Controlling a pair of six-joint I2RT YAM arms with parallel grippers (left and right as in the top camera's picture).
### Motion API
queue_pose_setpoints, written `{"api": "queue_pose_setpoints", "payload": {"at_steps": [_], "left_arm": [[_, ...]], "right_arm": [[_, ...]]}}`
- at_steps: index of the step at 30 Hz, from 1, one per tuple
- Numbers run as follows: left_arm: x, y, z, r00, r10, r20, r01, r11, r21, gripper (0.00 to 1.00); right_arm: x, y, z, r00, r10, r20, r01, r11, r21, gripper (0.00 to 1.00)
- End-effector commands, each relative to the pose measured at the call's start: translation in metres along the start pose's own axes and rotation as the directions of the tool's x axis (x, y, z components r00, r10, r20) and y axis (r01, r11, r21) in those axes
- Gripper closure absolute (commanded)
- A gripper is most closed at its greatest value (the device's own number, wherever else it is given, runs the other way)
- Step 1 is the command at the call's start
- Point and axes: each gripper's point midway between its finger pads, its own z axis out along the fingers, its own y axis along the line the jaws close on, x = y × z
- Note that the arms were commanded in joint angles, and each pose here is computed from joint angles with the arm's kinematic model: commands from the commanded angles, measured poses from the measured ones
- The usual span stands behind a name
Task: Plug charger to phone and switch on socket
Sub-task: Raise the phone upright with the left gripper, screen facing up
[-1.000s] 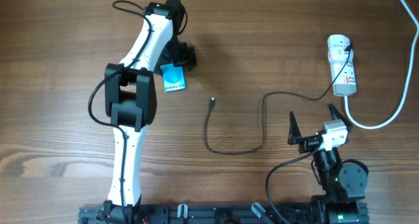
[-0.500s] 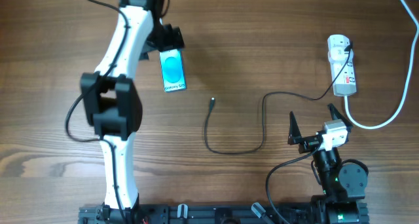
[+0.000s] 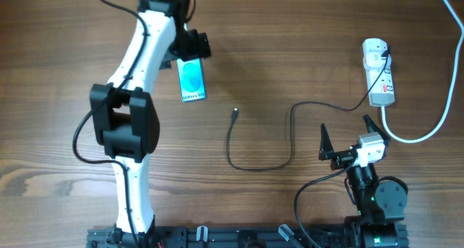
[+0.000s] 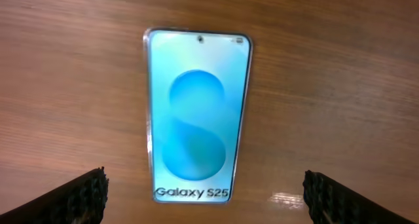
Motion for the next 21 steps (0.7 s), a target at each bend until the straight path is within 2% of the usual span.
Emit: {"api": "queue_pose_setpoints", "payload": {"at_steps": [1,8,21], "left_arm": [[0.018,0.002,0.034,0.999,0.001,-0.049,-0.003,0.999,-0.032,0.00],[0.022,0.014,0.065,1.000,0.000,-0.028,-0.002,0.998,-0.067,0.00],[0.017,0.011,0.081,0.999,-0.015,0.029,0.016,0.998,-0.057,0.00]], "right_arm": [[-0.003,-0.003,-0.001,1.000,-0.011,0.012,0.010,1.000,0.013,0.00],[-0.003,-0.003,-0.001,1.000,-0.011,0.012,0.010,1.000,0.014,0.00],[-0.003,-0.003,-0.001,1.000,-0.011,0.012,0.010,1.000,0.013,0.00]]}}
